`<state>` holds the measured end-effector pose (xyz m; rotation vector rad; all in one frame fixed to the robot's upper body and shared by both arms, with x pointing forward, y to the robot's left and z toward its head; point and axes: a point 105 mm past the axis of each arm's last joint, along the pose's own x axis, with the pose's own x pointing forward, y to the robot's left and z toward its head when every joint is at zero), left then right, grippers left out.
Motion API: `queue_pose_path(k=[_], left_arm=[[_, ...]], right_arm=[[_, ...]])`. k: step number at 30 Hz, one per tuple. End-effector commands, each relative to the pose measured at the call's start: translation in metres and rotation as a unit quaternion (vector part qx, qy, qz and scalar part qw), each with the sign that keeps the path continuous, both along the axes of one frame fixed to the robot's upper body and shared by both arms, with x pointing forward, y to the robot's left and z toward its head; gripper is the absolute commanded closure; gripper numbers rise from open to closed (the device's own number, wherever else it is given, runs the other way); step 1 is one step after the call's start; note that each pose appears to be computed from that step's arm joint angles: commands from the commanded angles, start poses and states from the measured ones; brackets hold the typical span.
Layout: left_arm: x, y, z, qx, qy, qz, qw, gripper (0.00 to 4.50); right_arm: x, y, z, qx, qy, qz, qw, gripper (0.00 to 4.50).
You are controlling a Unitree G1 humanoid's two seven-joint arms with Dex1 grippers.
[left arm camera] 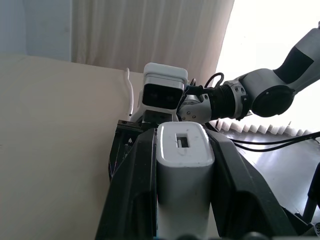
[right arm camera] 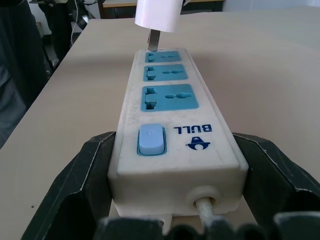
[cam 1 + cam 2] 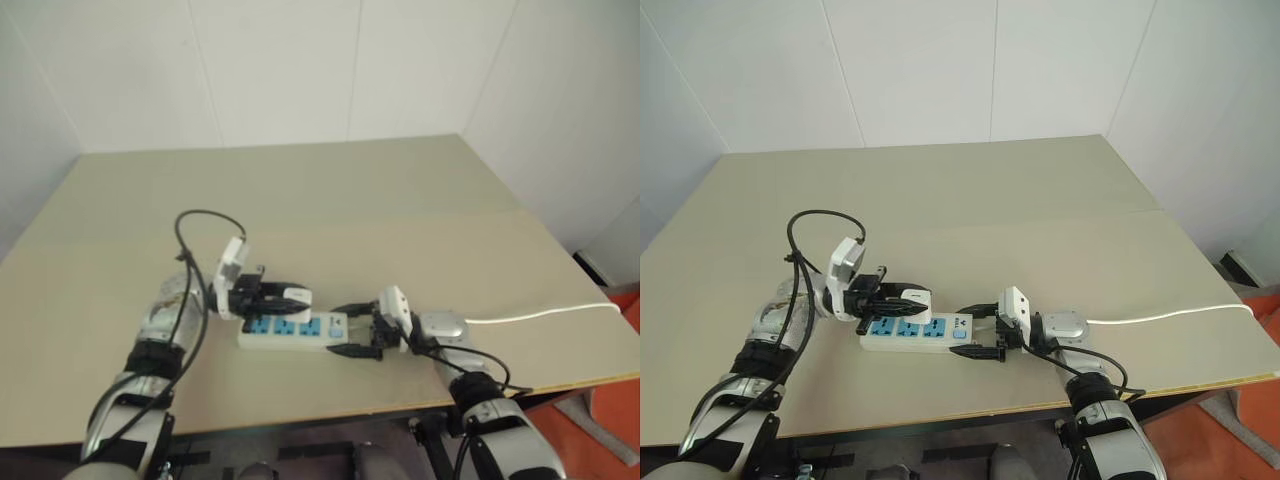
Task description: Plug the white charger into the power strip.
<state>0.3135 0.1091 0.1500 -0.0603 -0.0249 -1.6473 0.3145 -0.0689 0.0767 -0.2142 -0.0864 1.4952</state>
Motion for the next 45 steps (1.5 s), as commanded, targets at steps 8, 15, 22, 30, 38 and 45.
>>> queue_pose_path(k=[8, 15, 22, 30, 38, 45], left_arm=[[-0.004, -0.006, -0.005, -0.006, -0.039, -0.013, 0.999, 3.47], [-0.008, -0.009, -0.011, -0.011, -0.039, -0.018, 0.999, 3.47], [-0.010, -0.010, -0.018, -0.007, -0.043, -0.016, 0.999, 3.47], [-0.008, -0.015, -0.022, -0.009, -0.047, -0.016, 0.999, 3.47], [-0.008, -0.010, -0.035, 0.016, -0.045, -0.009, 0.999, 3.47], [-0.004, -0.007, -0.039, 0.014, -0.036, 0.005, 0.999, 3.47]], right_arm=[[-0.006, 0.008, 0.000, -0.004, 0.001, 0.019, 1.000, 1.11], [-0.007, 0.009, 0.000, -0.004, 0.001, 0.021, 1.000, 1.11], [-0.008, 0.010, 0.000, -0.003, 0.003, 0.022, 1.000, 1.11], [-0.009, 0.008, -0.002, -0.008, 0.006, 0.023, 1.000, 1.11], [-0.009, 0.007, -0.001, -0.008, 0.006, 0.022, 1.000, 1.11], [-0.009, 0.009, -0.002, -0.008, 0.006, 0.025, 1.000, 1.11]])
